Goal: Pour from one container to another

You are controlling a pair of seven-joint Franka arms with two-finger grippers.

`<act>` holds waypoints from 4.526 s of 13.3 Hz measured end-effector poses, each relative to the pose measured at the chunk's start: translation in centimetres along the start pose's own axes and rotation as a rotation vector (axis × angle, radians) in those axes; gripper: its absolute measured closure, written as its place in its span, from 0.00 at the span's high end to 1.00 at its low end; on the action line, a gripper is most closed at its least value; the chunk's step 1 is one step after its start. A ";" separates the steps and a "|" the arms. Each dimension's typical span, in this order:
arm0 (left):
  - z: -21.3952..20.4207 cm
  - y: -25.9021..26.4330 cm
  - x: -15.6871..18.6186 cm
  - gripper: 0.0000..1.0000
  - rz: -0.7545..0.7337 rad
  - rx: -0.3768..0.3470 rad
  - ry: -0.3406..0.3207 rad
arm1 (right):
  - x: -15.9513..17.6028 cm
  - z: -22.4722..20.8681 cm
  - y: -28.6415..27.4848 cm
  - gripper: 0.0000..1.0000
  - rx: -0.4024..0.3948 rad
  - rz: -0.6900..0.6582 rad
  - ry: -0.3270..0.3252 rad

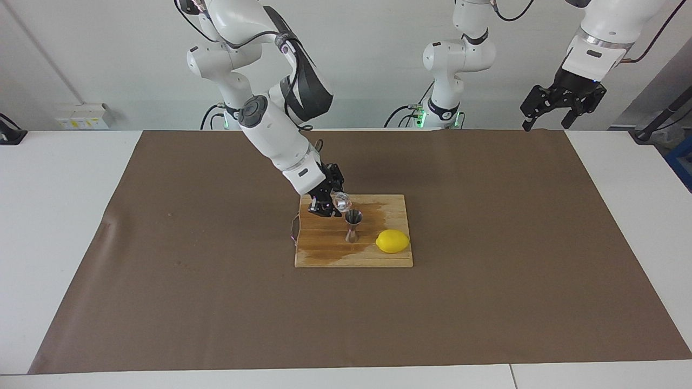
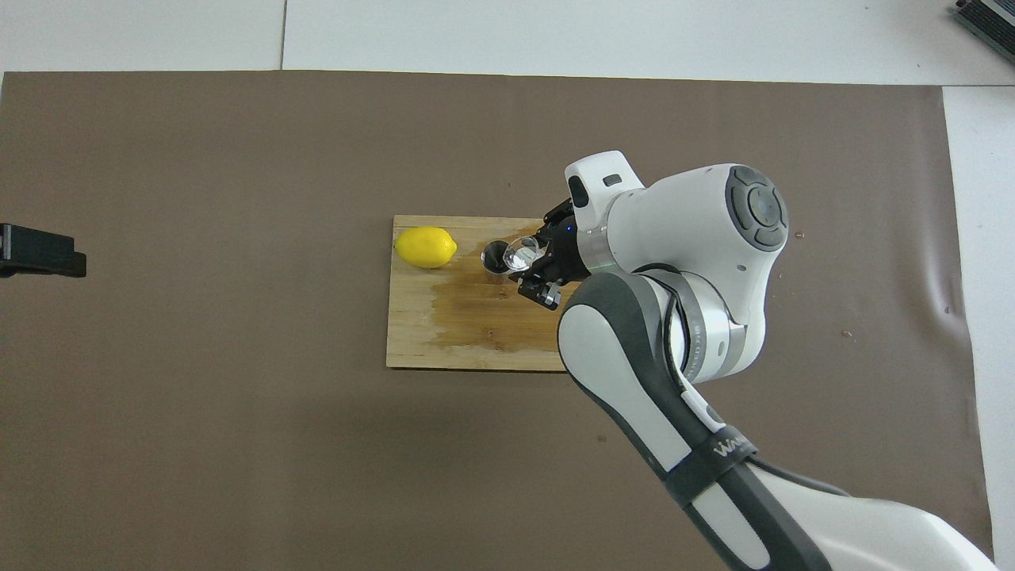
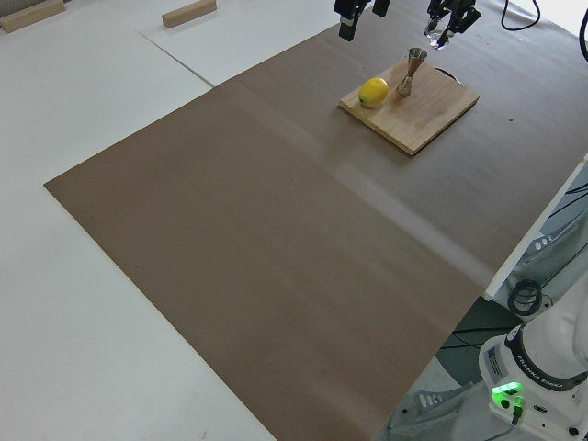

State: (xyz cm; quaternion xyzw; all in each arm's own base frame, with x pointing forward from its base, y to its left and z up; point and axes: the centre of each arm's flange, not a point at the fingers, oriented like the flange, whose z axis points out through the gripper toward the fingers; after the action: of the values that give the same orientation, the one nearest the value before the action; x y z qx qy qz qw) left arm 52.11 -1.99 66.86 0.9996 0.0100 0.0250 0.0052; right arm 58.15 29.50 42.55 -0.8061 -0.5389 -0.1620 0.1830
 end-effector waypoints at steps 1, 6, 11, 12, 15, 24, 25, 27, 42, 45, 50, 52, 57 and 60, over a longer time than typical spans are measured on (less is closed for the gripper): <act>0.0 -0.2 0.0 1.00 -0.004 0.000 0.000 | 0.1 0.1 -0.1 0.48 0.000 0.000 -0.004; 0.1 -0.5 -0.1 1.00 -0.009 0.000 -0.009 | 0.2 0.1 -0.6 0.48 0.011 0.012 -0.062; 0.2 -0.5 -0.2 1.00 -0.009 0.001 -0.019 | 0.8 -0.2 -0.1 0.48 0.010 0.040 -0.060; 0.3 -0.4 -0.2 1.00 -0.009 0.001 -0.021 | 0.9 0.0 0.2 0.48 0.008 0.049 -0.061; 1.1 -0.4 -0.2 1.00 -0.008 0.002 -0.038 | 1.0 0.7 0.6 0.48 0.010 0.072 -0.076; 2.2 -0.4 0.0 1.00 -0.009 0.001 -0.007 | 1.7 0.9 0.3 0.48 0.024 0.120 -0.149; 2.3 -0.4 0.0 1.00 -0.009 0.001 -0.007 | 1.8 1.1 0.5 0.48 0.019 0.131 -0.153; 2.8 -0.4 0.0 1.00 -0.009 0.001 -0.013 | 2.2 1.4 0.9 0.48 0.006 0.154 -0.158; 5.7 -0.5 1.1 1.00 -0.010 0.001 -0.016 | 3.4 1.5 0.9 0.48 0.000 0.223 -0.231; 5.7 -0.5 1.1 1.00 -0.010 0.001 -0.016 | 3.5 1.9 1.1 0.48 0.002 0.230 -0.246; 5.7 -0.5 1.1 1.00 -0.010 0.001 -0.016 | 4.6 1.8 1.5 0.48 -0.005 0.249 -0.286; 5.7 -0.4 1.1 1.00 -0.009 0.001 -0.016 | 4.8 2.1 1.7 0.48 -0.005 0.261 -0.290; 5.7 -0.3 1.1 1.00 -0.008 0.001 -0.016 | 5.4 1.9 1.8 0.48 0.000 0.277 -0.303; 5.8 -0.4 1.1 1.00 -0.010 0.001 -0.019 | 5.6 2.2 2.1 0.48 -0.010 0.285 -0.323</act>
State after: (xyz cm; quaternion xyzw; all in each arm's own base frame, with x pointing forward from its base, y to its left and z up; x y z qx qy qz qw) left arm 53.49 -1.65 61.16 0.9998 0.0150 0.0153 0.0050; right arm 62.26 34.30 42.90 -0.8906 -0.4410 -0.0060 0.1113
